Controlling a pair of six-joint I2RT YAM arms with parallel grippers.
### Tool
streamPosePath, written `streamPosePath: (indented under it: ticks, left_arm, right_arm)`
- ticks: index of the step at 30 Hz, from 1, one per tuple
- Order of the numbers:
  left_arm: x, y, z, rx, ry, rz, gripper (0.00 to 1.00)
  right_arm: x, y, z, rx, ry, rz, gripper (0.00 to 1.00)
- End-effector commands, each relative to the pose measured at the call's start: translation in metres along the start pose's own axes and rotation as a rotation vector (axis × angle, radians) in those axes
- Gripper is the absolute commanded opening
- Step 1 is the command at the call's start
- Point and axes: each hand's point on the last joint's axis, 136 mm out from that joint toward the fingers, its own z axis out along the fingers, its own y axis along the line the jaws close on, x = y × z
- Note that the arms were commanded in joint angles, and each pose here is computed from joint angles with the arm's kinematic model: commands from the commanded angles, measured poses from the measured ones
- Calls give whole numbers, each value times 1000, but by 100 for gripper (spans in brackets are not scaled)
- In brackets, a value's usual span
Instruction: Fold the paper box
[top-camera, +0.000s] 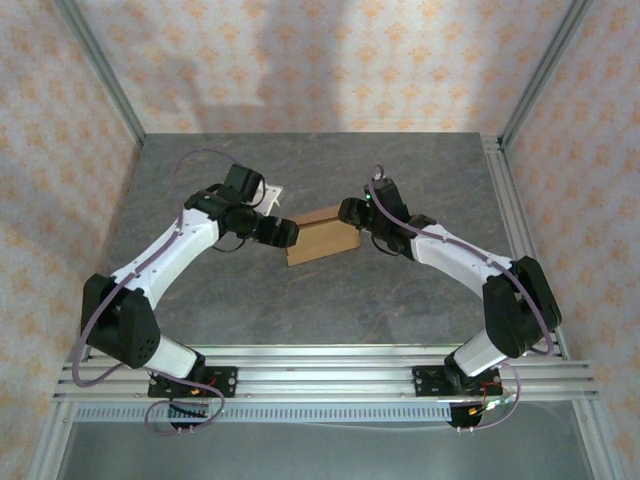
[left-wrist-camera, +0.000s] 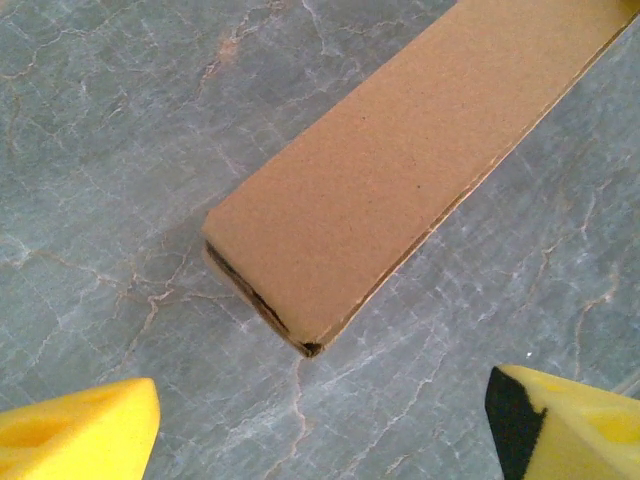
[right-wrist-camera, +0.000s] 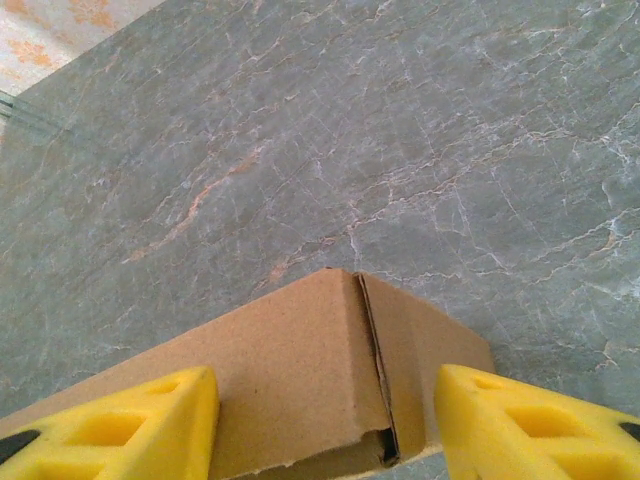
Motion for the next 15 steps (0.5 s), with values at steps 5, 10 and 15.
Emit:
streamPosePath:
  ticks: [5, 10, 15]
  left_arm:
    - [-34, 5, -16, 15, -193, -257, 91]
    - [-34, 22, -1, -41, -207, -394, 67]
    - [-10, 33, 27, -54, -139, -467, 47]
  right_arm:
    - [34, -24, 9, 62, 103, -12, 58]
    - [35, -18, 9, 35, 109, -8, 58]
    - [32, -14, 5, 24, 113, -20, 58]
